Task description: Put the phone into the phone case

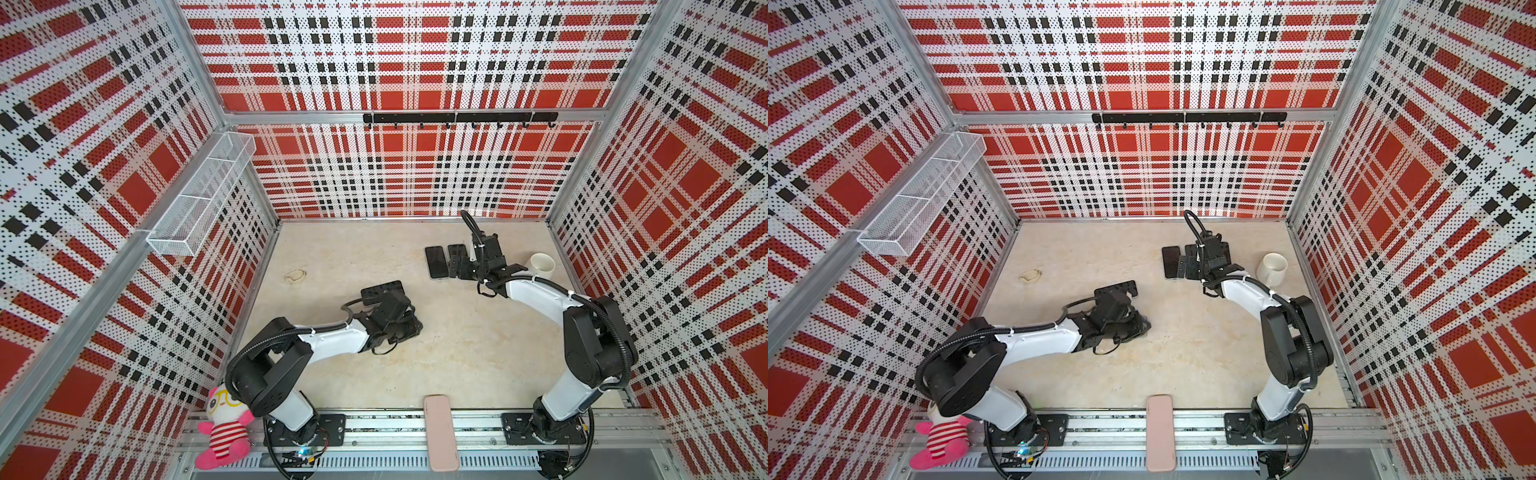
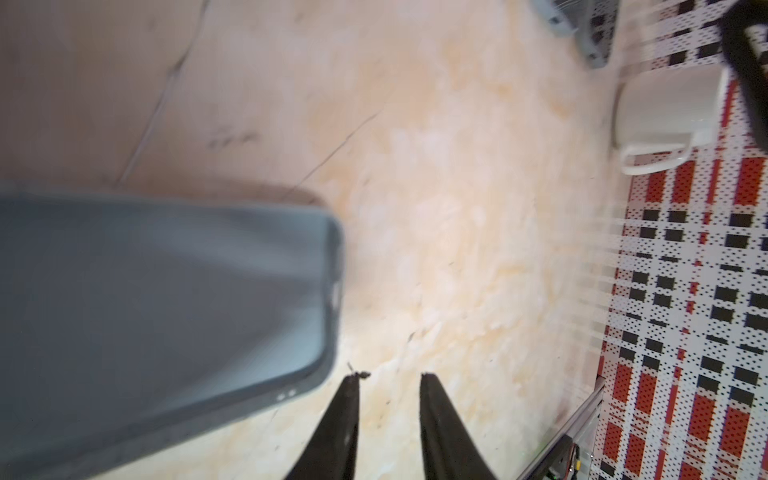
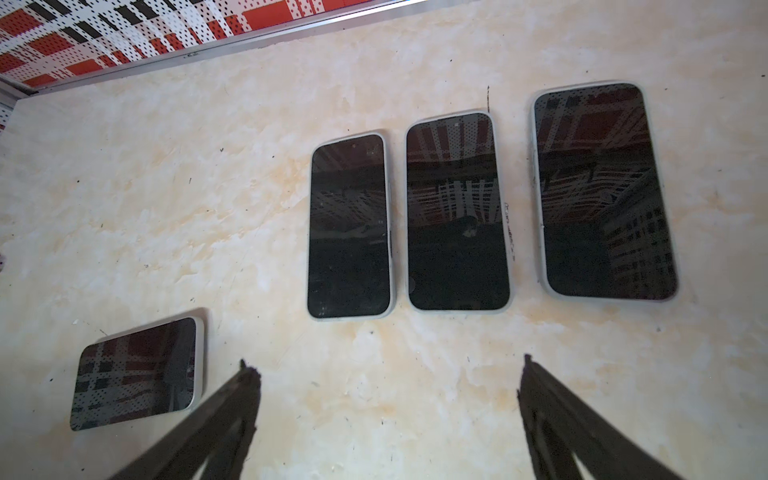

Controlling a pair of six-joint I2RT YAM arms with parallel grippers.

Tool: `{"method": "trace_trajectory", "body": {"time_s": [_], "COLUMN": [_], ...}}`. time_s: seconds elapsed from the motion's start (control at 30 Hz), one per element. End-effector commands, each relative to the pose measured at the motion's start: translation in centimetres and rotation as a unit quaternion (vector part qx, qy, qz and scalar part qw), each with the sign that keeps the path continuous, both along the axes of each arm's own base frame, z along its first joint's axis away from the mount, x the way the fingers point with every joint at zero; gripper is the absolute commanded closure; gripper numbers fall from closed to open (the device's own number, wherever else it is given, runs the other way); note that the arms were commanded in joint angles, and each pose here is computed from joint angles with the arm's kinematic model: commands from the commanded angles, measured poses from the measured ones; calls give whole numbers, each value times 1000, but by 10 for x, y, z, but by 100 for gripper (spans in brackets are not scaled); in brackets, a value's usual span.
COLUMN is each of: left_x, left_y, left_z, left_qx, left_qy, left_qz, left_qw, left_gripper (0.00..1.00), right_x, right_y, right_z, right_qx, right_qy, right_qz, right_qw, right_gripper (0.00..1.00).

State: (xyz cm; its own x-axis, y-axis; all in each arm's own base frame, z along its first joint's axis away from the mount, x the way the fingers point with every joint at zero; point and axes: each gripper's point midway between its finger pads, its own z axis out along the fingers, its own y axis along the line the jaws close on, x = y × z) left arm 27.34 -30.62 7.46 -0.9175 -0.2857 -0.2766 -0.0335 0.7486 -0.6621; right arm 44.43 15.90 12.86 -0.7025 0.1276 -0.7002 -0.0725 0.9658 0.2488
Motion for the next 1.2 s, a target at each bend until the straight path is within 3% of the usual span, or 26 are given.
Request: {"method": "trace_trajectory", "body": {"time_s": [0.0,0.13,0.23,0.37,0.47,0.5,0.6,0.97,1.17], "left_x": [4,9,27,53,66,70,81,128,139], "left_y": [11,35,56,77,89,93,103,112,108], "left_z": [6,21,43,65,64,62,54,35,14], "left_qx": [37,70,114,204,282,306,360,434,420], "left_qy": [-25,-60,-107,-158,-165,-162,-154,-169,-144], "left_qz": [-16,-32,-57,-95,-131,-141,-166,-253,-312], "left_qw": [999,995,986,961,936,927,905,848,840], "left_gripper": [70,65,56,32,6,1,2,2,2], "right_x": [0,2,4,4,2,1,-2,-20,-20], "right_y": [-11,-8,-3,-1,-2,-2,-2,4,-7], "right_z": [14,12,10,15,20,23,29,50,44], "right_qx": [-1,4,12,14,11,10,9,12,16], "right_qy": [-18,-15,-11,-18,-27,-30,-43,-65,-49], "right_qz": [-13,-10,0,6,11,14,22,73,62], "right_qw": [1000,1000,1000,1000,1000,999,999,995,997], "right_gripper": [1,1,1,1,0,0,0,0,0]}}
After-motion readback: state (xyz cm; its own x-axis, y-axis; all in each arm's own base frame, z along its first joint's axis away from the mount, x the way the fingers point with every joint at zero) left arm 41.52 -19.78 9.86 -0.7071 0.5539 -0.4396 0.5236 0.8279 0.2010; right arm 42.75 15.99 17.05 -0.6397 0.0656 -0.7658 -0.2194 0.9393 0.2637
